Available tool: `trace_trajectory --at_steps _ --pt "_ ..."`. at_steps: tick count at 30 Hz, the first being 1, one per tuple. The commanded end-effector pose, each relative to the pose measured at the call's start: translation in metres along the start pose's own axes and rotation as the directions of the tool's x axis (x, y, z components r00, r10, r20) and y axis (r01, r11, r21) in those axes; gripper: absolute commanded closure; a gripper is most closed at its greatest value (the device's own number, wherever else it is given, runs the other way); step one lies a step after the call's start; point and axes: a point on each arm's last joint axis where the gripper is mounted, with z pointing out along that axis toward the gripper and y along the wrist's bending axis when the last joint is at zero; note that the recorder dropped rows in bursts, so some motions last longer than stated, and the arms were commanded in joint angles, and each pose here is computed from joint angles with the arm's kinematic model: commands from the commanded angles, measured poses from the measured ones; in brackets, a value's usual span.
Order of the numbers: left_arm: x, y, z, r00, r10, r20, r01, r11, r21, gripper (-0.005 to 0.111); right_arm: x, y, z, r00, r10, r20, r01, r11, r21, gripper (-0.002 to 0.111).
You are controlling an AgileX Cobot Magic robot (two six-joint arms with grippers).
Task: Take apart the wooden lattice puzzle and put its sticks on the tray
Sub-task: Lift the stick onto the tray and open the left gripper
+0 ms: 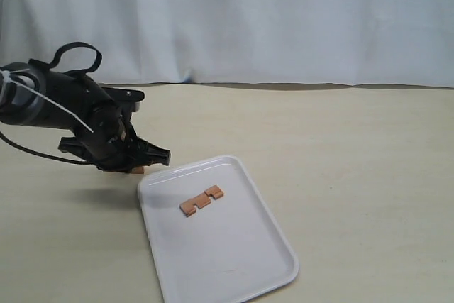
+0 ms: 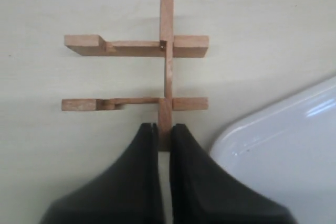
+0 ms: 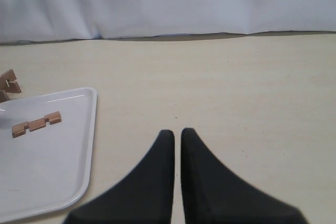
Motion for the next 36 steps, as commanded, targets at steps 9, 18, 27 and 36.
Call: trace_trajectory --at_steps 9,18,27,36 --pt "-0.007 -0.025 -0.060 0.987 0.117 0.108 -0.123 0.992 0.043 0.107 0.000 0.000 0.000 1.000 -0.001 0.008 0.001 1.000 -0.003 0.104" --pt "0.035 -0.101 -0.080 0.859 0.502 0.099 -0.506 0.805 0.309 0.107 0.000 0.000 0.000 1.000 -0.001 0.008 0.001 1.000 -0.003 0.104" --pt "0.051 -0.126 -0.086 0.779 0.609 0.150 -0.612 0.684 0.397 0.107 0.000 0.000 0.000 1.000 -0.001 0.008 0.001 1.000 -0.003 0.104" --pt "0.057 -0.124 -0.056 0.722 0.685 0.098 -0.670 0.656 0.347 0.103 0.000 0.000 0.000 1.000 -0.001 0.008 0.001 1.000 -0.003 0.104"
